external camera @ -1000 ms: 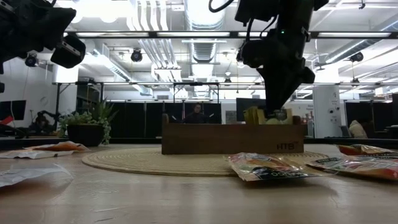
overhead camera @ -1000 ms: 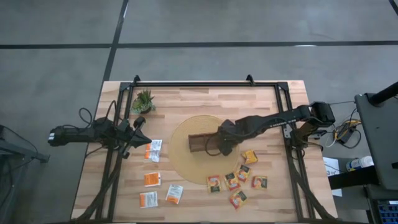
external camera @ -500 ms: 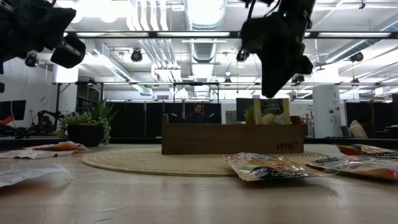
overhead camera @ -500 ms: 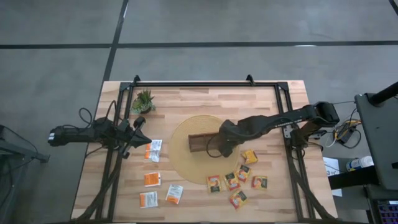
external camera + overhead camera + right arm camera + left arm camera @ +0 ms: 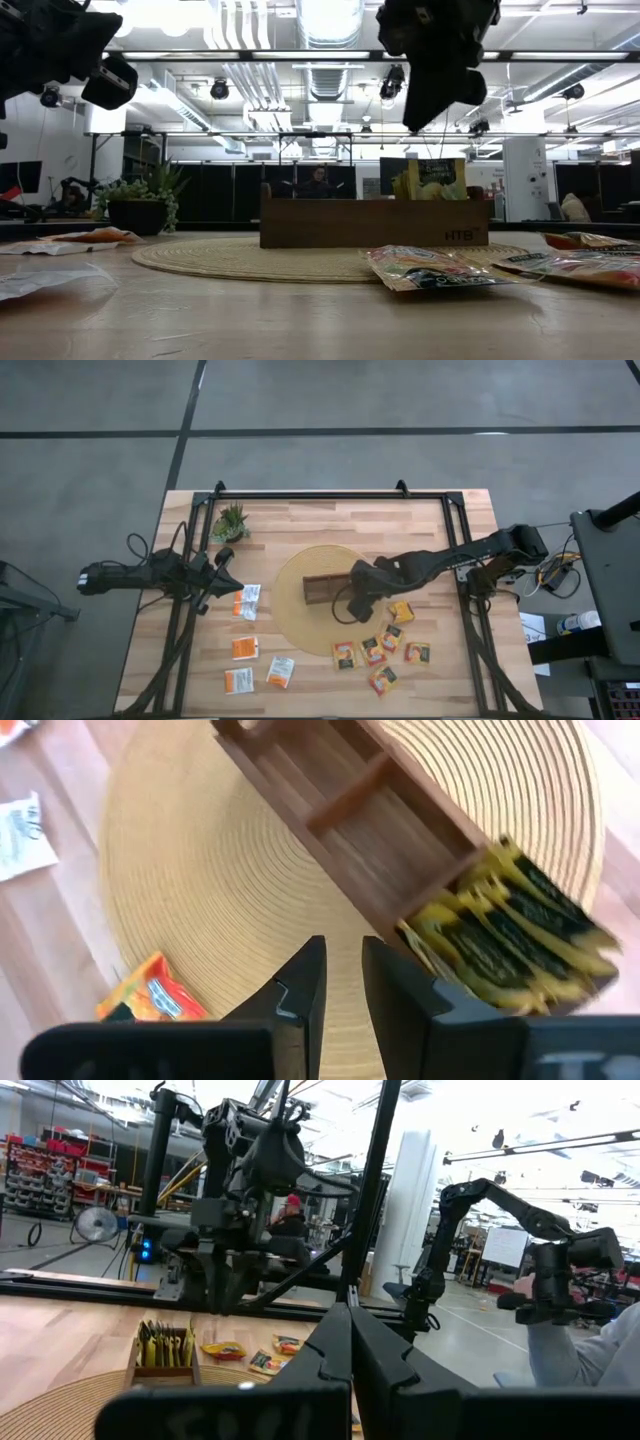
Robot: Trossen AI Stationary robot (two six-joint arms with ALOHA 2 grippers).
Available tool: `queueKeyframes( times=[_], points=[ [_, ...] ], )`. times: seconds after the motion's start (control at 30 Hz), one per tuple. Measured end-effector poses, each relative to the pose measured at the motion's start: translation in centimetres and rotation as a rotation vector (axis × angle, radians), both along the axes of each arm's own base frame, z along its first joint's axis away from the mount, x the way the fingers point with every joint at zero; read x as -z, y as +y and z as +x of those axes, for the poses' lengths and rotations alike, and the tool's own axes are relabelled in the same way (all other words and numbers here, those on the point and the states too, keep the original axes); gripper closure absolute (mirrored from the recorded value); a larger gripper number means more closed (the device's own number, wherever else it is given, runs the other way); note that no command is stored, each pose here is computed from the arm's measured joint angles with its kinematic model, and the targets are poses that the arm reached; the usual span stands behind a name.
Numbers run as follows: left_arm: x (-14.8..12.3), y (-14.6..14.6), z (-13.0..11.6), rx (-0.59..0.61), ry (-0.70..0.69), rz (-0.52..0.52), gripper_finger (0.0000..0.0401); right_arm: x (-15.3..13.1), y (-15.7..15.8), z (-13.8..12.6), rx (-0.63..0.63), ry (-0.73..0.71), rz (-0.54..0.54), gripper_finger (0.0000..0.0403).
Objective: Pick & Place Tea
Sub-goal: Put the orange tea bag into the middle of the wooden organizer
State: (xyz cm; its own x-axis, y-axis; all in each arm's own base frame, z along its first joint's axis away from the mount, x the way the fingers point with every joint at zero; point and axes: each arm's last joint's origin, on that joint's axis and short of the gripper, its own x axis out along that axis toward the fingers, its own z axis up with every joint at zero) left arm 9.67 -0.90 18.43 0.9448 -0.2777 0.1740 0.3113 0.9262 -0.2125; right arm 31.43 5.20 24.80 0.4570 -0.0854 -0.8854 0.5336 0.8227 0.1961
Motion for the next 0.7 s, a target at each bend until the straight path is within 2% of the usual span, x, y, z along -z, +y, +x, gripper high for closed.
queueKeyframes(
  times=[0.7],
  points=[
    [0.0, 0.0, 0.0, 0.0, 0.0, 0.0, 0.0401, -0.12, 0.02, 0.14, -0.011, -0.018, -0.001, 0.0335]
  ],
)
